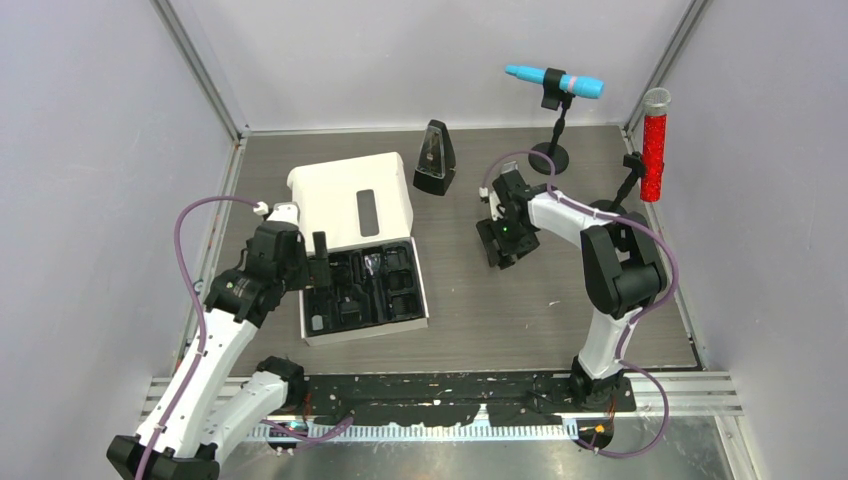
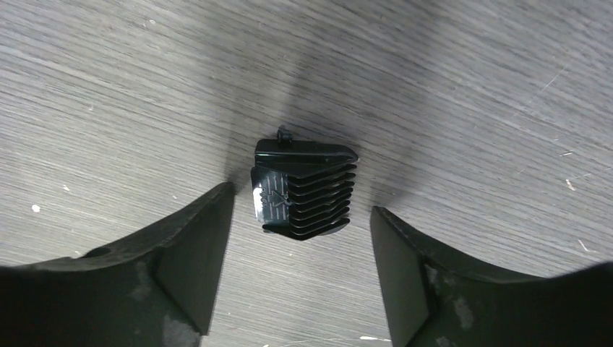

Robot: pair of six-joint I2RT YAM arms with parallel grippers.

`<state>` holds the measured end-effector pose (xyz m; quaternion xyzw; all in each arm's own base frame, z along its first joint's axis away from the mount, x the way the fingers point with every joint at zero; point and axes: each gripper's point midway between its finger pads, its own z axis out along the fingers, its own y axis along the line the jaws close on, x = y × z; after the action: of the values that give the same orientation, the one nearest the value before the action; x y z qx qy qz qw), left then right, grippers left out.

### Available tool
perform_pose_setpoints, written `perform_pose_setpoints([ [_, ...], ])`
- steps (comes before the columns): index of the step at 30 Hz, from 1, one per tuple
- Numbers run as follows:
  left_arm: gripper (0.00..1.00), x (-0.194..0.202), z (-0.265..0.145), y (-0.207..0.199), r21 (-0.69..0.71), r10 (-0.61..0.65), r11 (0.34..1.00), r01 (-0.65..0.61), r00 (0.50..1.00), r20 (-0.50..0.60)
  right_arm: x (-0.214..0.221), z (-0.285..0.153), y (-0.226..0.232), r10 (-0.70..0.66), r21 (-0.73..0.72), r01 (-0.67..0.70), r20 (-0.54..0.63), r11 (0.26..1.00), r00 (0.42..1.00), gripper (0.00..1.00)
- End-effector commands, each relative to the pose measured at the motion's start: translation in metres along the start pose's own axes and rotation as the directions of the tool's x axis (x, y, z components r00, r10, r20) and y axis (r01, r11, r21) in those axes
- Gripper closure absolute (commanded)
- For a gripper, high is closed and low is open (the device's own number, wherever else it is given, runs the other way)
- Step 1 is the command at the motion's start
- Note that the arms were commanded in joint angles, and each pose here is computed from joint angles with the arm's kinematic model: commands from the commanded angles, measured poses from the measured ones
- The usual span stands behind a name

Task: Sort the hair-cutting tools

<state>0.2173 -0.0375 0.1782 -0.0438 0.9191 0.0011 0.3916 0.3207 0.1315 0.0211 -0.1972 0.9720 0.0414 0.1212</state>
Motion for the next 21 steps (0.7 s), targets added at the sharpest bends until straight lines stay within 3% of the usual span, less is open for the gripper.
perform_pose_setpoints([
  [1, 0.0, -0.0066, 0.0016, -0.0042, 0.019, 0.009, 1.0, -0.009, 1.0, 0.025, -0.0124, -0.0043, 0.0066, -0.008, -0.041, 0.009, 0.026, 0.999, 1.0, 0.3],
  [13, 0.0, -0.0048, 0.0039, -0.0065, 0.027, 0.012, 1.0, -0.012, 1.0, 0.011, -0.0151, -0.0046, 0.0074, -0.011, 0.028, 0.011, 0.031, 1.0, 0.999, 0.44],
  [21, 0.0, -0.0044, 0.0047, -0.0066, 0.026, 0.015, 1.0, -0.015, 1.0, 0.007, -0.0201, -0.0022, 0.0063, -0.03, 0.083, 0.028, 0.025, 0.996, 0.999, 0.44],
])
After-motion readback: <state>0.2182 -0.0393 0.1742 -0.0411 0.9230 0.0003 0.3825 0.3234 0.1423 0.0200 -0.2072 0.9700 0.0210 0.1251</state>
